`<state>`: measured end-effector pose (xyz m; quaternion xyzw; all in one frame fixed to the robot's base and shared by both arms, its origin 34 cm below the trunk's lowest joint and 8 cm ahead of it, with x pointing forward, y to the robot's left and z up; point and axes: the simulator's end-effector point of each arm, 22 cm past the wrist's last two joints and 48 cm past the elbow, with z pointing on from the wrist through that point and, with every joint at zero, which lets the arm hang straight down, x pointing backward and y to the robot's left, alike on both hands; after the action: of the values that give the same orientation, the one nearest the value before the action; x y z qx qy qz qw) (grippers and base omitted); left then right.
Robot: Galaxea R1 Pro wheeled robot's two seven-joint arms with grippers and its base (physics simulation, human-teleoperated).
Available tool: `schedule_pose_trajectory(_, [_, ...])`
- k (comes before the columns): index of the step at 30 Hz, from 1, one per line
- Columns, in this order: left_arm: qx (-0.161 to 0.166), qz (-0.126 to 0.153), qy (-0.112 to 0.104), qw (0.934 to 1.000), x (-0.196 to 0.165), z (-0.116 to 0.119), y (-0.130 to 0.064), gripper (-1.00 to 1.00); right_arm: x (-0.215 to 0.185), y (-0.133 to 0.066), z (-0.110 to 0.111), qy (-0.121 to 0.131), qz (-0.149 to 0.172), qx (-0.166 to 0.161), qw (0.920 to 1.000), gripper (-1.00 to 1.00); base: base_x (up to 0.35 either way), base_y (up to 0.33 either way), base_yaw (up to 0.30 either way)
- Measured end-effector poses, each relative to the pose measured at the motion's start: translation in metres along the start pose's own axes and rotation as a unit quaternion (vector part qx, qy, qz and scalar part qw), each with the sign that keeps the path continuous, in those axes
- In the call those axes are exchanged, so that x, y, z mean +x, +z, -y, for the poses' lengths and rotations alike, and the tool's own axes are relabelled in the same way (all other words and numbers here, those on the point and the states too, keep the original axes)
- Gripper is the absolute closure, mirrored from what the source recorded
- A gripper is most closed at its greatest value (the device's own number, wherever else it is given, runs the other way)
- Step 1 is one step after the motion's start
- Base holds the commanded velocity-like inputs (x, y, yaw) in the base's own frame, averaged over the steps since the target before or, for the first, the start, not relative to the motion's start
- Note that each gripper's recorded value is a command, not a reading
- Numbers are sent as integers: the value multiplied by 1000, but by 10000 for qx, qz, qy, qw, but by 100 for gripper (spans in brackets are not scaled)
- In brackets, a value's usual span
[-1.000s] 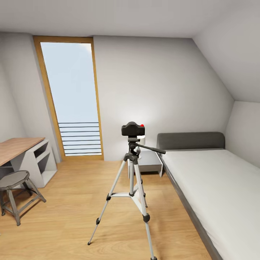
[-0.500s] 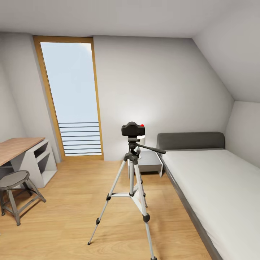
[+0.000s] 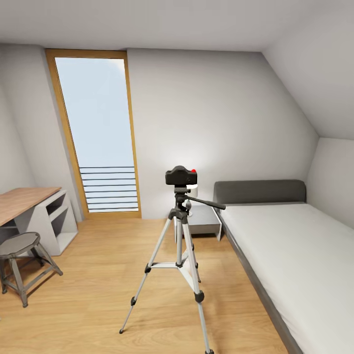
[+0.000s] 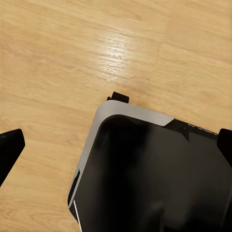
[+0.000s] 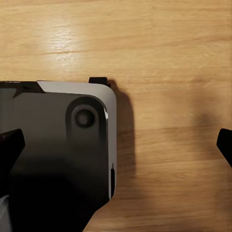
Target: Attach the digital camera to the camera tripod in the bedroom.
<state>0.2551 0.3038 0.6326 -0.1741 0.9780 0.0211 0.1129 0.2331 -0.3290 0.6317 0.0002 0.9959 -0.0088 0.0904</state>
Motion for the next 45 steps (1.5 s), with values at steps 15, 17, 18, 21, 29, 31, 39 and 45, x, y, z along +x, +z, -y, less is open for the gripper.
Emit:
schedule_pose_trajectory(15, [3,1,0,10000,0,0,0,-100,-3,0,-3,1,35,-19,10000,-100,0,0,0])
schedule_pose_trajectory(17, [3,2,0,10000,0,0,0,-100,-3,0,-4,-1,38,-27,10000,-100,0,0,0])
schedule_pose_trajectory(18, [2,1,0,10000,0,0,0,-100,-3,0,-5,0,39,-31,10000,-100,0,0,0])
schedule_pose_trajectory(21, [2,1,0,10000,0,0,0,-100,-3,1,-6,7,41,-38,10000,-100,0,0,0])
schedule_pose_trajectory(29, [2,1,0,10000,0,0,0,-100,-4,1,-7,23,45,-44,10000,-100,0,0,0])
schedule_pose_trajectory(31, [2,-1,0,10000,0,0,0,-100,-4,1,-7,23,45,-44,10000,-100,0,0,0])
schedule_pose_trajectory(39, [1,0,0,10000,0,0,0,-100,-3,1,-7,9,44,-45,10000,-100,0,0,0])
schedule_pose_trajectory(45, [2,1,0,10000,0,0,0,-100,-3,1,-7,8,43,-46,10000,-100,0,0,0])
